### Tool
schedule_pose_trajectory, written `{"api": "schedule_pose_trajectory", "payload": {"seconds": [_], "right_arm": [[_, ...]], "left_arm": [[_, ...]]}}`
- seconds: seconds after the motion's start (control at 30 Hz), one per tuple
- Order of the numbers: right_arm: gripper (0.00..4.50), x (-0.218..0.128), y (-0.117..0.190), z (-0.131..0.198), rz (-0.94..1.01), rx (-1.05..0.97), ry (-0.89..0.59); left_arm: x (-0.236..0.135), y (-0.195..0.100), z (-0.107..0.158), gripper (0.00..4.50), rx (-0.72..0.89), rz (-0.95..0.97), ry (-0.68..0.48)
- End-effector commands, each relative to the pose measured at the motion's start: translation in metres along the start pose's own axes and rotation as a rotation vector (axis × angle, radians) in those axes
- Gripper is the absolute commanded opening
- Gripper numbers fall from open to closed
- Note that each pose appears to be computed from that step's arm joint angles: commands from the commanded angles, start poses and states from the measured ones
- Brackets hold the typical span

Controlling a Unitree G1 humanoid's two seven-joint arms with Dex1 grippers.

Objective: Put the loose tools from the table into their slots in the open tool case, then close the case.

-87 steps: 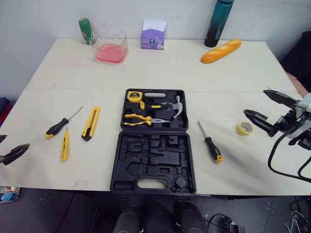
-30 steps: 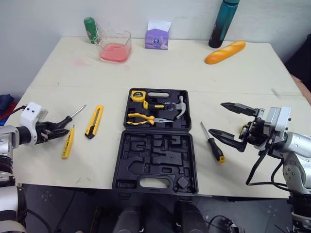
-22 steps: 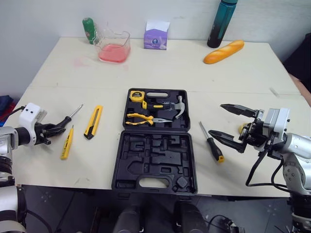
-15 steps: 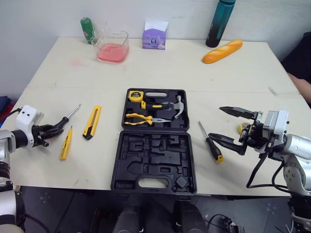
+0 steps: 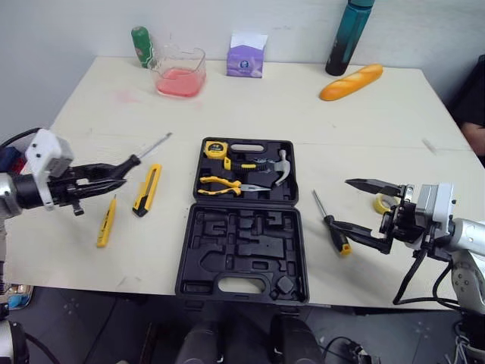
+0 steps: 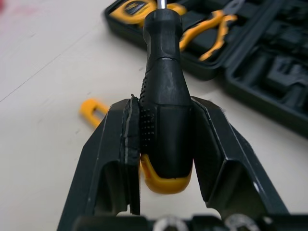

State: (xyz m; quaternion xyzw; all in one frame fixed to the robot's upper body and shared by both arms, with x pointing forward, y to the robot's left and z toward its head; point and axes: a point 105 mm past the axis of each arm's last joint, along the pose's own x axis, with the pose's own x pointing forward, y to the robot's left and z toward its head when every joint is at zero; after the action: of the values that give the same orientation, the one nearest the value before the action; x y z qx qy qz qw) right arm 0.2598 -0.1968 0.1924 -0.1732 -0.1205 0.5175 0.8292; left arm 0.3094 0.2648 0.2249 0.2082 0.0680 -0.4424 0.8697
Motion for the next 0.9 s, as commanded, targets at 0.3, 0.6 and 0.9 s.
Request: {"api": "schedule_pose_trajectory", "payload": {"seconds": [0.3, 0.6, 0.9], "right_arm": [[4.50, -0.013, 0.010, 0.000, 0.035, 0.013, 0.108], [4.50, -0.017, 0.012, -0.002, 0.015, 0.022, 0.136], [4.50, -0.010, 0.016, 0.000, 0.030, 0.018, 0.133]], "left_arm": [[0.069, -0.056, 0.037, 1.04, 0.270, -0.346, 0.140], [0.109, -0.075, 0.044, 1.04, 0.304, -0.393, 0.245], [0.141, -0.086, 0.040, 1.04, 0.414, -0.427, 0.373]]}}
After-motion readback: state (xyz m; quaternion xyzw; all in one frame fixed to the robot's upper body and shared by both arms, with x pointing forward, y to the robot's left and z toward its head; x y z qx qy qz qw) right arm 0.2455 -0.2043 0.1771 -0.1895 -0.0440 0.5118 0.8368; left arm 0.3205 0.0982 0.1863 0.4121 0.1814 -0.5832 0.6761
